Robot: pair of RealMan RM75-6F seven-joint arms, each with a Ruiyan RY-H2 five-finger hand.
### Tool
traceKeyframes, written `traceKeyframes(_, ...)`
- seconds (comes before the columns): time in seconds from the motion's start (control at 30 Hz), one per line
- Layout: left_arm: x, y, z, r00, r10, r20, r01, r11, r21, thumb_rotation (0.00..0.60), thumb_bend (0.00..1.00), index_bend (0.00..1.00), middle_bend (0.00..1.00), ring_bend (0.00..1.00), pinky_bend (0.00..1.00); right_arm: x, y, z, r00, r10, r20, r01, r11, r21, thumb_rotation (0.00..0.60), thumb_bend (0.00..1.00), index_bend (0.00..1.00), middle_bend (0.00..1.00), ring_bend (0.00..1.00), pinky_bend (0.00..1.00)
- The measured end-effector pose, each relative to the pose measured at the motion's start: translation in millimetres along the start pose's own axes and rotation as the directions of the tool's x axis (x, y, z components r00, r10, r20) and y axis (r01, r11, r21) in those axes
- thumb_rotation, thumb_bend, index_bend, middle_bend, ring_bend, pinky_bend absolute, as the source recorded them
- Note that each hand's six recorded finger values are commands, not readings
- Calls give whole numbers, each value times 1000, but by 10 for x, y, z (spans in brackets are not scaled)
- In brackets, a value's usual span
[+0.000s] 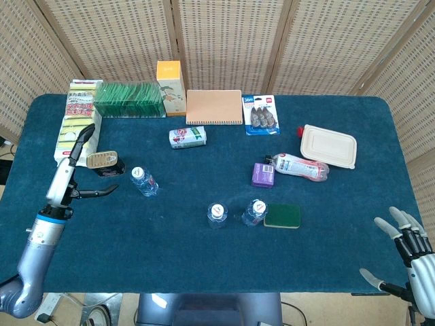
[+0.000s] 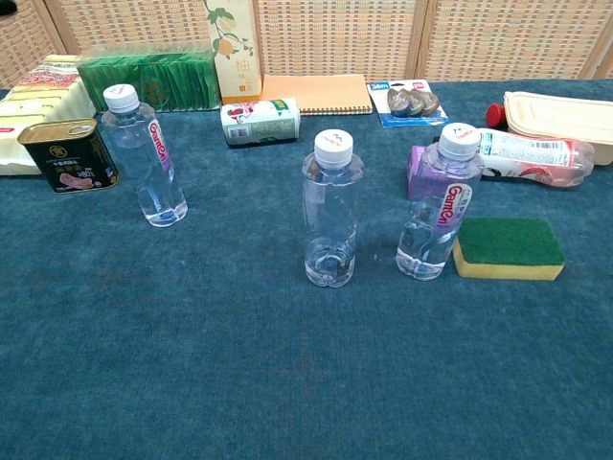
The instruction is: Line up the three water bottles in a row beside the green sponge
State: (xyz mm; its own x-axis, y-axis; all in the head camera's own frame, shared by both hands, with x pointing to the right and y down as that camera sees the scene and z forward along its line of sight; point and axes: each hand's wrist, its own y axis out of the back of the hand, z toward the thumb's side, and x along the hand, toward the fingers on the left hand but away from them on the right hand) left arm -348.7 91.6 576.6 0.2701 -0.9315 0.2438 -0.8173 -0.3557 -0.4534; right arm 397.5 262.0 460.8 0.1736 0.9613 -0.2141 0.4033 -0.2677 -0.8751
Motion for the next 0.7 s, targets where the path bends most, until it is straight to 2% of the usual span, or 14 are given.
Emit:
traceKeyframes(0.17,-65,-129,-463,994,-43,-101,37,998,-60,600,31,0,0,0,14,2,-35,28,1000,15,-8,-15,1000,2,600,0,153,31,0,0)
traceKeyframes(0.3,-96,-285,-747,988,-73,-138,56,991,-124,600,40,0,0,0,14,-3,-47,23,1000,19,-5,-19,1000,3,600,0,154,31,0,0)
traceKeyframes(0.5,-94,-553,-984,983,-122,-139,89,970,-225,600,47,0,0,0,14,-16,-59,3,1000,24,3,-24,1000,8,600,0,153,31,0,0)
traceKeyframes(0.7,-21,-773,-1034,980,-160,-114,124,953,-278,600,52,0,0,0,14,-29,-71,-10,1000,27,8,-27,1000,11,600,0,153,31,0,0)
